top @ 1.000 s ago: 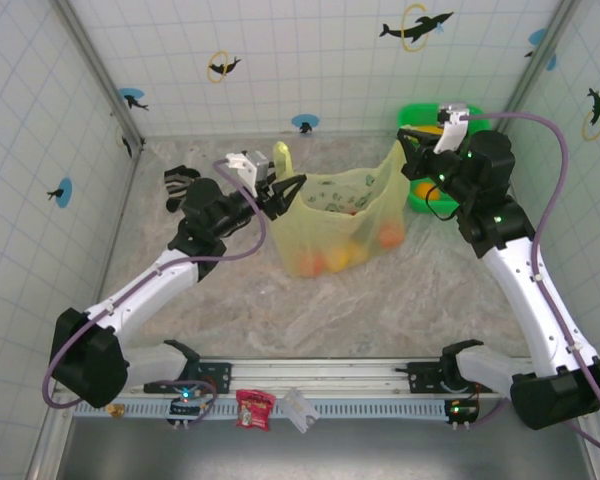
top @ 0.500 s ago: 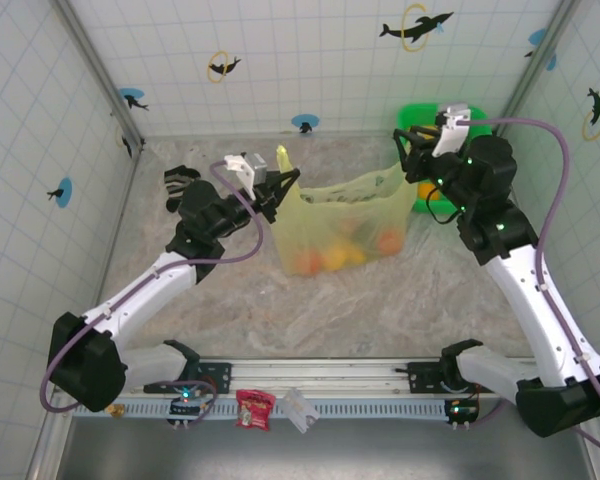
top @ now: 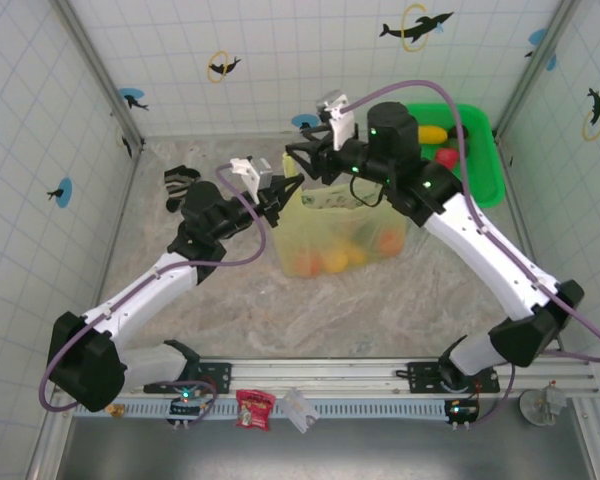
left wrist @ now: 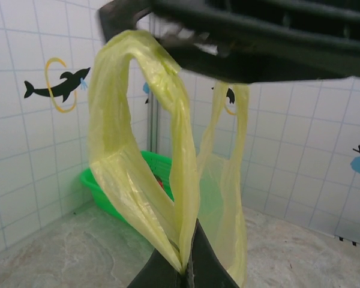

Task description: Place the fake fruits into the plastic bag and tie a complex knot

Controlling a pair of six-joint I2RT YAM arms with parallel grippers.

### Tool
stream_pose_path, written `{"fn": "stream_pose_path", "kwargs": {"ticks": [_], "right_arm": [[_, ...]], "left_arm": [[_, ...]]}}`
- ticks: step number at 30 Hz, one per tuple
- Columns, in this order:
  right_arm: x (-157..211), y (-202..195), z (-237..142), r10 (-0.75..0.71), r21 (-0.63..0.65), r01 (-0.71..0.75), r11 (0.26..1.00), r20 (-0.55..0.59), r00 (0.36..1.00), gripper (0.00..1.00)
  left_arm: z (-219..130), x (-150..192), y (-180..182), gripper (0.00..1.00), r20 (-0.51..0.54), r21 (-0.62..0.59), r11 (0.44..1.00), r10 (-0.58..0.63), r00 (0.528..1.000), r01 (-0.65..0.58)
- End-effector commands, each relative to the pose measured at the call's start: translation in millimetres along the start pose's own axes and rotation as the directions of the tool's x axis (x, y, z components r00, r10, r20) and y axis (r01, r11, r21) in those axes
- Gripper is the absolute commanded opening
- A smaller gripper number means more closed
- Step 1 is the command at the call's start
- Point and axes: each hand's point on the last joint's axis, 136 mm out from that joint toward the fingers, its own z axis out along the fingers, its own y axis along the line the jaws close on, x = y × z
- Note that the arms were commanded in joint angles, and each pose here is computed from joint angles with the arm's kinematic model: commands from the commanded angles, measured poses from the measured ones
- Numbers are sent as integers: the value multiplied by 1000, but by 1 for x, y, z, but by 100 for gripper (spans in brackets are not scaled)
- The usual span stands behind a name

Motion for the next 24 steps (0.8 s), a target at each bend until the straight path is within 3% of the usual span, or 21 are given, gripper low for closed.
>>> {"fn": "stream_pose_path", "kwargs": {"ticks": [1, 4, 6, 10, 11, 15, 24], "right_arm": [[-7, 24, 4, 14, -99, -15, 995, -12, 1000, 56], [1, 21, 11, 18, -87, -21, 996, -36, 999, 53], [4, 20, 14, 22, -81, -25, 996, -46, 999, 47], [1, 14, 15, 36, -63, -39, 997, -40, 999, 5], [-2, 12, 13, 49, -61, -50, 997, -29, 998, 0], [-17, 4, -3, 169, -128, -160, 979, 64, 984, 0], [-21, 12, -18, 314, -308, -268, 913, 109, 943, 0]], "left_arm": [[-2, -7, -9, 0, 9, 29, 999, 34, 999, -34], [-2, -7, -8, 0, 7, 26, 999, 41, 999, -41], [-2, -8, -8, 0, 6, 23, 999, 46, 999, -46], [-3, -4, -6, 0, 1, 11, 999, 44, 999, -44], [-4, -4, -6, 0, 4, 7, 999, 43, 999, -43], [-10, 0, -5, 1, 25, -19, 999, 35, 999, -35], [-8, 7, -8, 27, 66, 16, 1000, 6, 998, -7]]}}
